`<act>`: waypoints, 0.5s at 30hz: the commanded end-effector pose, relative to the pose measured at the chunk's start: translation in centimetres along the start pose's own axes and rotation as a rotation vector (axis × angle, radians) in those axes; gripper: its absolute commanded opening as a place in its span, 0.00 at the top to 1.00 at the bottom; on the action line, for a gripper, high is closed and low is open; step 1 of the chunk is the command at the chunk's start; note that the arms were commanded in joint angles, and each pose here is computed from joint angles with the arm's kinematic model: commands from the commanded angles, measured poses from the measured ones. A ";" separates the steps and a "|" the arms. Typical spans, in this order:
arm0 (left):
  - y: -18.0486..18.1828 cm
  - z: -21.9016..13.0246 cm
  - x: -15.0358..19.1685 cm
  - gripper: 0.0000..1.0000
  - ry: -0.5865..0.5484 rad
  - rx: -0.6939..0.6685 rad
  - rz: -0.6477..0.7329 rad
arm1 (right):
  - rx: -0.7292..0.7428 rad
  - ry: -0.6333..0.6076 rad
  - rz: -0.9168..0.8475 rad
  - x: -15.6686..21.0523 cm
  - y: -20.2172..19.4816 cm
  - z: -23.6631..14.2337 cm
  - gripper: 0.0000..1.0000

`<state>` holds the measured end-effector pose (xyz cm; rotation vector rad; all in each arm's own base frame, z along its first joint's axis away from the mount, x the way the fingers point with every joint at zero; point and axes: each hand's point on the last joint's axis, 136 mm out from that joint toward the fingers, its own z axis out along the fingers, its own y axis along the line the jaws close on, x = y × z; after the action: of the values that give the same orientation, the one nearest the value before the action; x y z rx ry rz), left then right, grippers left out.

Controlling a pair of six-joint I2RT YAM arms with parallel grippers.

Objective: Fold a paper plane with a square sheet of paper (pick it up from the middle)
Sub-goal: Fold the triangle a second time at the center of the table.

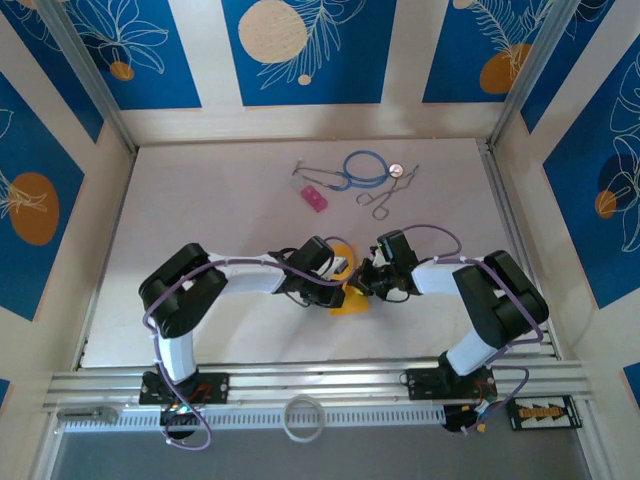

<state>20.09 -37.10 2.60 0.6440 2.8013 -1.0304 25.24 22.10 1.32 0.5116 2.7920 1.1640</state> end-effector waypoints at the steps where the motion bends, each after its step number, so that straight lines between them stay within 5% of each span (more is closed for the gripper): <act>1: 0.7 0.5 1.0 0.95 0.029 -0.030 0.017 | 0.121 0.038 0.075 1.1 -3.4 0.4 1.00; 15: 2.0 0.3 2.8 0.95 0.036 -0.046 -0.023 | 0.145 0.043 0.083 1.2 -4.1 0.5 1.00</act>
<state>19.69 -36.70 2.01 0.6429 2.7849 -1.0429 25.27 22.18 1.33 0.5161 2.8030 1.1694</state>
